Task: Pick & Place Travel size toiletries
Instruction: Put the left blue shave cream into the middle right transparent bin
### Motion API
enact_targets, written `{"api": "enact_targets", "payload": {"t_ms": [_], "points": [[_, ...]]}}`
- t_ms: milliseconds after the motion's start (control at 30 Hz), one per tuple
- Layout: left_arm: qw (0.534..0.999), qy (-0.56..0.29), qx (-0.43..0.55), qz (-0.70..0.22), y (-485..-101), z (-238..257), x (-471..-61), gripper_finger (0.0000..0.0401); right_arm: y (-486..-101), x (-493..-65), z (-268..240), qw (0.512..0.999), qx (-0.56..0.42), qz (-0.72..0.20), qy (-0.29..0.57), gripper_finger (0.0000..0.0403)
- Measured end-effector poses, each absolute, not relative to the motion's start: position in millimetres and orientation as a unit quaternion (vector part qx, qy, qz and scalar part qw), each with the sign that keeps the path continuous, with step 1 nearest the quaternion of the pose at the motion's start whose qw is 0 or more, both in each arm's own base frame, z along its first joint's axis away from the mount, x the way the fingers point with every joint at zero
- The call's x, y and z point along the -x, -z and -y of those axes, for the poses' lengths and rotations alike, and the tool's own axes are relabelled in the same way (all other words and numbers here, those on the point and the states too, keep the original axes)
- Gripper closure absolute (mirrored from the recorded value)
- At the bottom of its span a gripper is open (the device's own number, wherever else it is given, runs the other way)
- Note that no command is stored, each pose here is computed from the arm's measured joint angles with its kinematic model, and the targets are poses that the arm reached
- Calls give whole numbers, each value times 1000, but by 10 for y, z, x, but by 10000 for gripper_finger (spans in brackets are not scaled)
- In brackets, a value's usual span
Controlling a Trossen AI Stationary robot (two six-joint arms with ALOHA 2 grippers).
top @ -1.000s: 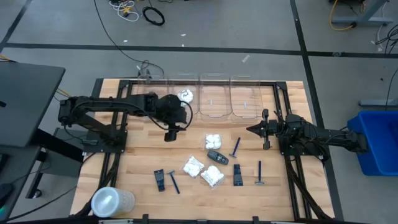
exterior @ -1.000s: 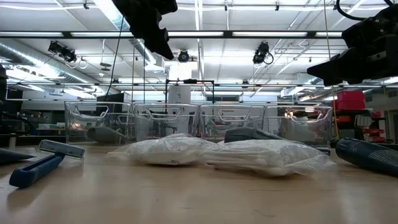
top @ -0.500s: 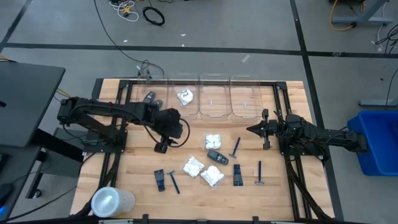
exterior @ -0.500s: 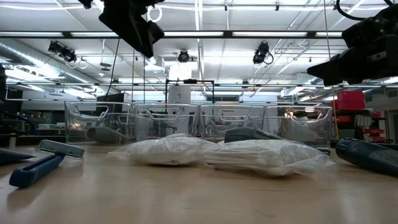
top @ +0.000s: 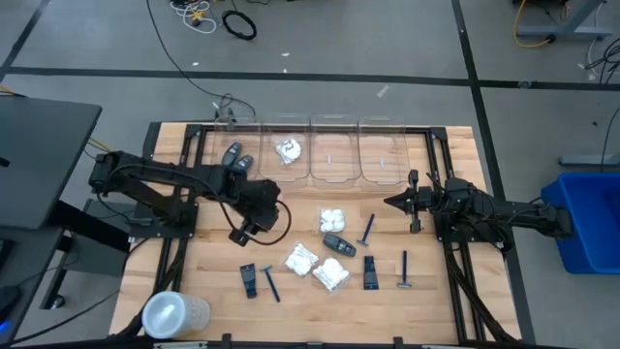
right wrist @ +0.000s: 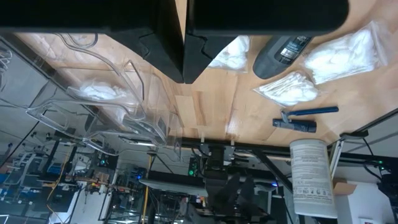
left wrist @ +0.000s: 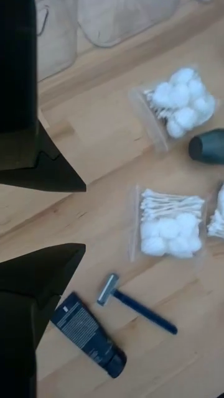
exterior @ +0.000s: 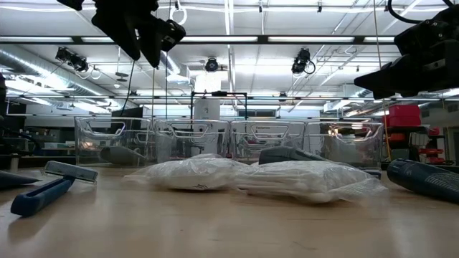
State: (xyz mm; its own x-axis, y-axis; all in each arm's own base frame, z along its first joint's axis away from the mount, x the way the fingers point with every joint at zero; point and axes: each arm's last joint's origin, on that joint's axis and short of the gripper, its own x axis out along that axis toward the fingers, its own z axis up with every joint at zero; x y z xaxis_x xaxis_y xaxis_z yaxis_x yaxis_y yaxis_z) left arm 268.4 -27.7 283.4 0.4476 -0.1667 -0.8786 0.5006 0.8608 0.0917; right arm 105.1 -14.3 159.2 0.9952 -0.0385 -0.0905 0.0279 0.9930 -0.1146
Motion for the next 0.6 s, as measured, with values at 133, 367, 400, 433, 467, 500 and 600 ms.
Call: {"api": "enact_targets", "payload": {"t_ms": [133,367,400,433,467,500,600], "points": [[828,231,-172,-480,-2833,339,-2671,248,-1593,-1050,143,997,57,-46,17,389],[818,277,-188,-468,-2835,530,-2640,248,-1593,-1051,143,997,57,-46,17,389],[815,284,-195,-465,-2835,557,-2635,248,-1592,-1051,143,997,57,-46,17,389],[813,290,-199,-464,-2835,585,-2629,248,-1593,-1050,143,997,57,-46,17,389],[812,294,-203,-462,-2835,611,-2623,248,-1593,-1051,143,997,57,-46,17,389],[810,299,-205,-461,-2835,635,-2617,248,-1593,-1050,143,997,57,-46,17,389],[805,311,-214,-457,-2835,711,-2598,248,-1593,-1050,143,997,57,-46,17,389]]}}
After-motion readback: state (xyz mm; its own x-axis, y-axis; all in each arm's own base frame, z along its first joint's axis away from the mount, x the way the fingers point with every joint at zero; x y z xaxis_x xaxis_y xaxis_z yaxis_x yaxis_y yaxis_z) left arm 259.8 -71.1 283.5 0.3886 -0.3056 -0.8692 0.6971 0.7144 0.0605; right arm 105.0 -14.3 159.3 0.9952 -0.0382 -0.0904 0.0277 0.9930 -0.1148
